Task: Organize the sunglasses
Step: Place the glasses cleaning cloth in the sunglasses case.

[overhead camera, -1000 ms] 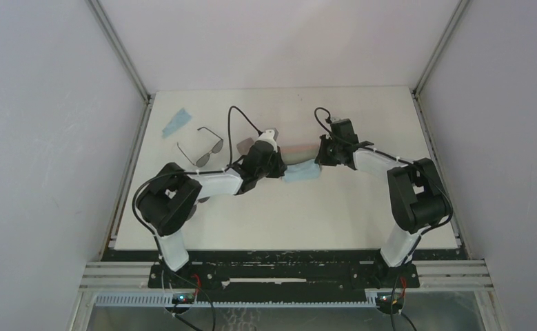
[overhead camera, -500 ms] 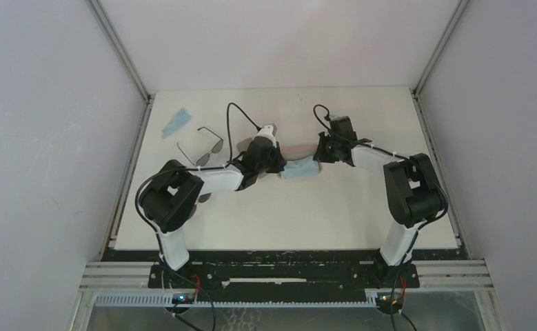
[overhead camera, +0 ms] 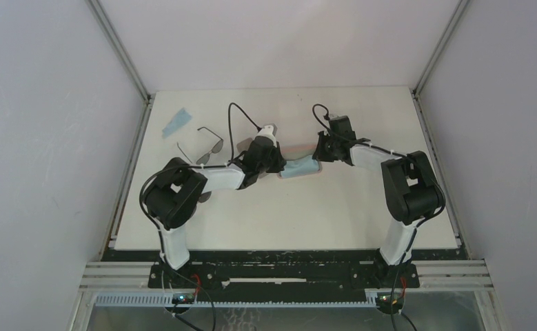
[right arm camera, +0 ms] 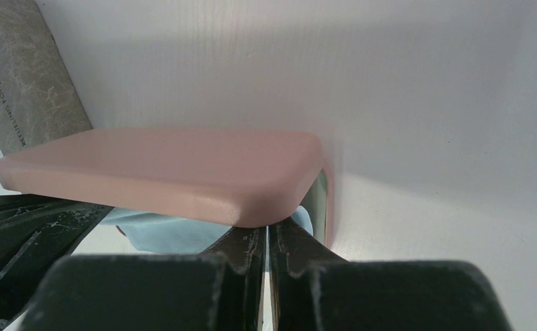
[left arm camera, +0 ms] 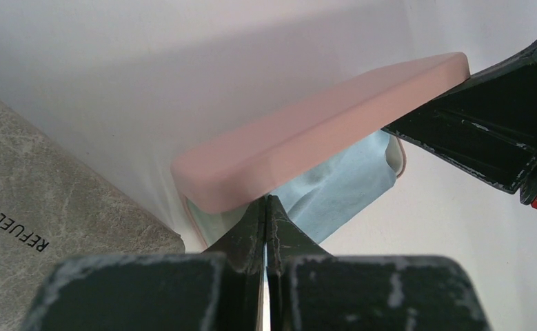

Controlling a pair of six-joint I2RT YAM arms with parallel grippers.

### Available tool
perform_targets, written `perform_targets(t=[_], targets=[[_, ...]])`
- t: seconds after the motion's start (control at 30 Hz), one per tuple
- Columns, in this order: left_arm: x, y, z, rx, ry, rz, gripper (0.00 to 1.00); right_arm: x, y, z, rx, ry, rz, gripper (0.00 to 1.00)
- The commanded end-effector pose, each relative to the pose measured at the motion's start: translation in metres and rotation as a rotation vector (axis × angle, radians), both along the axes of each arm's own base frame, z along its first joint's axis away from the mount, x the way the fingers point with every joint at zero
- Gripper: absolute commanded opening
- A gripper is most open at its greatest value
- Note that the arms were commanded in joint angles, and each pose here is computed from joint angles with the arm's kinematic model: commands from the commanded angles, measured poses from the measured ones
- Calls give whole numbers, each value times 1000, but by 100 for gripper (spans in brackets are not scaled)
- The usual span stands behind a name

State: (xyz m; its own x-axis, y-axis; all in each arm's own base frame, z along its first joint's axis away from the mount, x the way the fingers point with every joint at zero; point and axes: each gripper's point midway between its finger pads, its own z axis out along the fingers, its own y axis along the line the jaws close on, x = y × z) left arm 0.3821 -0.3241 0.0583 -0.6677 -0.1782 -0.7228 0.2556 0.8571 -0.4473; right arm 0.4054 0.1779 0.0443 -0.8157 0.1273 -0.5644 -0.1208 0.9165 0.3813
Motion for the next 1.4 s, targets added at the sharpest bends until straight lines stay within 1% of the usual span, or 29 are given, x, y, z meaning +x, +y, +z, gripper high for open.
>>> perform_targets(t=[0.0, 0.7, 0.73, 0.8, 0.83, 0.9, 0.97, 1.07, 1.17, 1.37], targets=[[20, -14, 33, -77, -65, 2, 0, 21, 1, 17, 25, -73, -6, 0], [23, -13, 31, -74, -64, 9, 1, 27, 1, 21, 36, -90, -14, 0], [23, -13, 31, -72, -64, 10, 2, 26, 1, 20, 37, -87, -13, 0], [22, -11, 31, -71, -65, 13, 10, 25, 0, 20, 35, -85, -13, 0], [22, -9, 31, -68, -66, 17, 15, 25, 0, 21, 36, -83, -12, 3], [20, -6, 35, -69, -72, 25, 22, 24, 0, 24, 39, -92, -10, 8], [19, -3, 39, -71, -80, 31, 31, 23, 0, 29, 41, -104, -12, 14], [16, 3, 47, -71, -99, 46, 41, 20, -3, 35, 38, -120, -16, 21], [12, 9, 55, -70, -113, 51, 46, 14, -7, 39, 28, -130, -23, 23], [-1, 19, 72, -80, -136, 48, 50, 1, -17, 43, 7, -148, -40, 27]])
